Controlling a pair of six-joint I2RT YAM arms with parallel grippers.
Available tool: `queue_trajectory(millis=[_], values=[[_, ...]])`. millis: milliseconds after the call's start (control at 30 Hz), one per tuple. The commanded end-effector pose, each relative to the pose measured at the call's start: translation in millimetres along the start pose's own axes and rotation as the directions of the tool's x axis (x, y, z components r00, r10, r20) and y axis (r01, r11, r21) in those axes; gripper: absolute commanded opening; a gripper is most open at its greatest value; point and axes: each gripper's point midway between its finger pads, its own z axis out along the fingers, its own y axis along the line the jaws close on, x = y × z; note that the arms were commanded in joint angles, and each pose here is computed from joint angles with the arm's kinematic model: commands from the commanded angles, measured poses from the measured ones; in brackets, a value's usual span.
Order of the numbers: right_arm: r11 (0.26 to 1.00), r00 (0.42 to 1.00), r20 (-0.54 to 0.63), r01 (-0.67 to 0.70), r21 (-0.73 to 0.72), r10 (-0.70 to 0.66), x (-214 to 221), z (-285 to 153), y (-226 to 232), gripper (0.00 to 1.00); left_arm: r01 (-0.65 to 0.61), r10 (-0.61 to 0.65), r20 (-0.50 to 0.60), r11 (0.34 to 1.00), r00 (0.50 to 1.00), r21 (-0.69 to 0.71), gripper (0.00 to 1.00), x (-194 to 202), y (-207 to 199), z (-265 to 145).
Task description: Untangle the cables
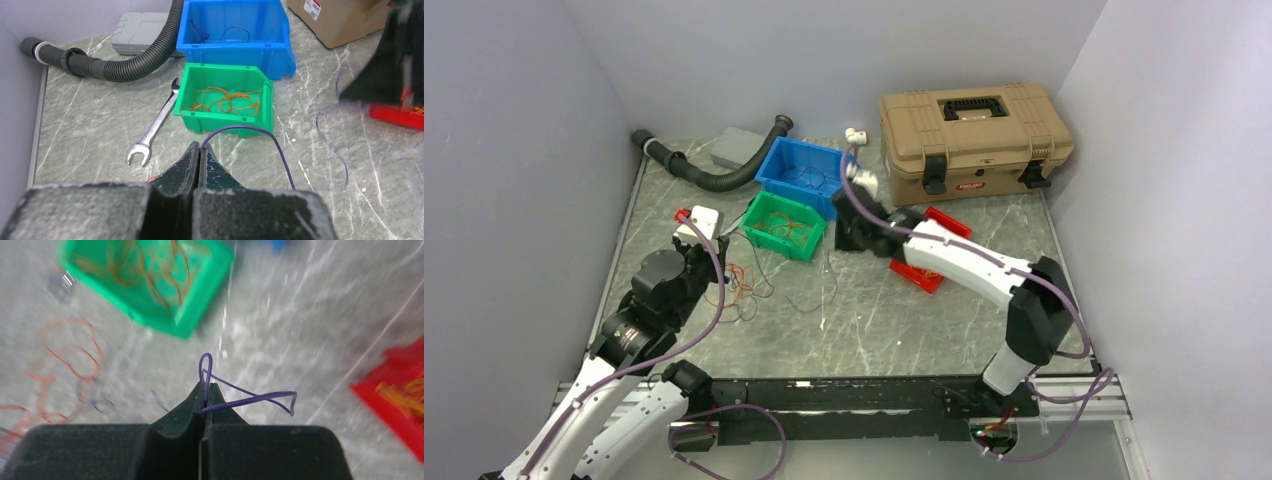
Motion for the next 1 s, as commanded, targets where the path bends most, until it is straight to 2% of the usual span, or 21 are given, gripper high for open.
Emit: queue_trajectory(millis=[0, 400, 533, 733, 967], values=[[0.996, 0.984, 0.178, 0.041, -0.08, -0.027, -92, -26, 8, 0.0, 0.011, -0.011, 0.022, 1.0, 1.0, -0.028, 0.0, -5, 5, 0], [0.985, 0.91, 0.412, 0.115, -0.127, -0.053, -242, -52, 43, 0.0, 0.008, -0.008, 0.008, 0.999, 1.0, -0.031, 0.0, -2, 5, 2], [0.979, 0.881, 0.472, 0.119, -0.165, -0.028, -277, -64, 47, 0.0, 0.009, -0.008, 0.011, 0.999, 1.0, -0.033, 0.0, -3, 5, 2], [0.956, 0.832, 0.554, 0.159, -0.248, 0.005, -310, -77, 59, 0.02, 0.008, -0.008, 0.007, 0.999, 1.0, -0.033, 0.0, -2, 5, 3], [0.919, 0.828, 0.56, 0.204, -0.337, 0.021, -318, -52, 71, 0.0, 0.009, -0.009, 0.009, 0.999, 1.0, -0.032, 0.0, -2, 5, 3]])
